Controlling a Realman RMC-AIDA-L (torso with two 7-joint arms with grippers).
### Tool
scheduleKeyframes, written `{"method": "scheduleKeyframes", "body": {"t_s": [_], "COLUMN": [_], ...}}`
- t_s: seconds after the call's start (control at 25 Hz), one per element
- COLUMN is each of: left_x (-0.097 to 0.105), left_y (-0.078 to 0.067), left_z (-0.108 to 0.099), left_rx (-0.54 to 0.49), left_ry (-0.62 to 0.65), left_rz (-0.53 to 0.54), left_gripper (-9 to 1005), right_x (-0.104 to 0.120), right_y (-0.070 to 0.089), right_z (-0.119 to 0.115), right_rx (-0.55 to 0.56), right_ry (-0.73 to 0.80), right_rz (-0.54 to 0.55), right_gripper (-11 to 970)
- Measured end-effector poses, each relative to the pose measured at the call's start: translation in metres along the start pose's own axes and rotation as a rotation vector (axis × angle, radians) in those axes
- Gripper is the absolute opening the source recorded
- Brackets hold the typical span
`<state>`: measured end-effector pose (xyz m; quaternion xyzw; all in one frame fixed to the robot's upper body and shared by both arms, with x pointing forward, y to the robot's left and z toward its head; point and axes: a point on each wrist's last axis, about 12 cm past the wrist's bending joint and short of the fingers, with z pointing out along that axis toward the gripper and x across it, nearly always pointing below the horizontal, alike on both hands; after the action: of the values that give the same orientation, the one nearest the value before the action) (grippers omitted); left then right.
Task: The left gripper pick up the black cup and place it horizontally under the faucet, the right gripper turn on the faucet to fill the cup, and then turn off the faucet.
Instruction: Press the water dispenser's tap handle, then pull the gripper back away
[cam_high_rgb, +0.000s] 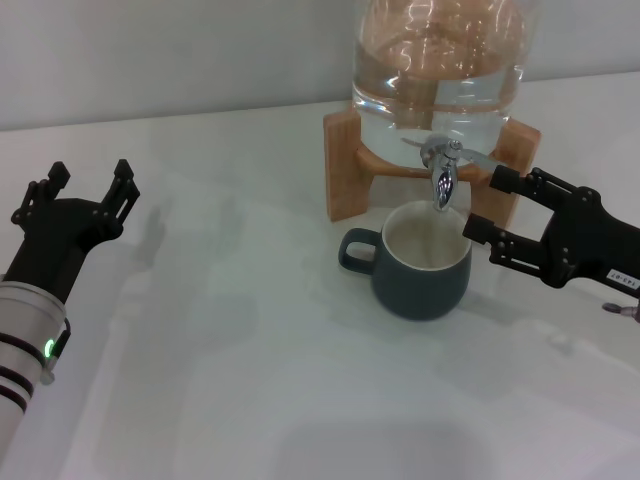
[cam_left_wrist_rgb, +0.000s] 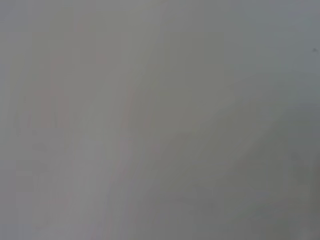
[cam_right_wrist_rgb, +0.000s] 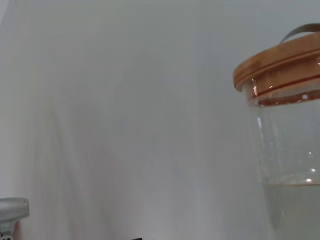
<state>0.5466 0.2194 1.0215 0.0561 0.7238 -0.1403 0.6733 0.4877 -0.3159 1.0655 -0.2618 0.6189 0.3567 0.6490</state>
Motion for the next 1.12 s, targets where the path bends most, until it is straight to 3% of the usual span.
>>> {"method": "scheduleKeyframes", "body": {"t_s": [1.12], "left_x": [0.001], "left_y": [0.000], "left_z": [-0.002], "left_rx": [0.001], "left_ry": [0.000], "left_rz": [0.002], "left_gripper": [799], "right_x": [-0.001], "right_y": [-0.012], "right_z": [0.010], "right_rx": [0.081], "right_ry": [-0.007], "right_rz": [-0.012], "right_gripper": [808]}}
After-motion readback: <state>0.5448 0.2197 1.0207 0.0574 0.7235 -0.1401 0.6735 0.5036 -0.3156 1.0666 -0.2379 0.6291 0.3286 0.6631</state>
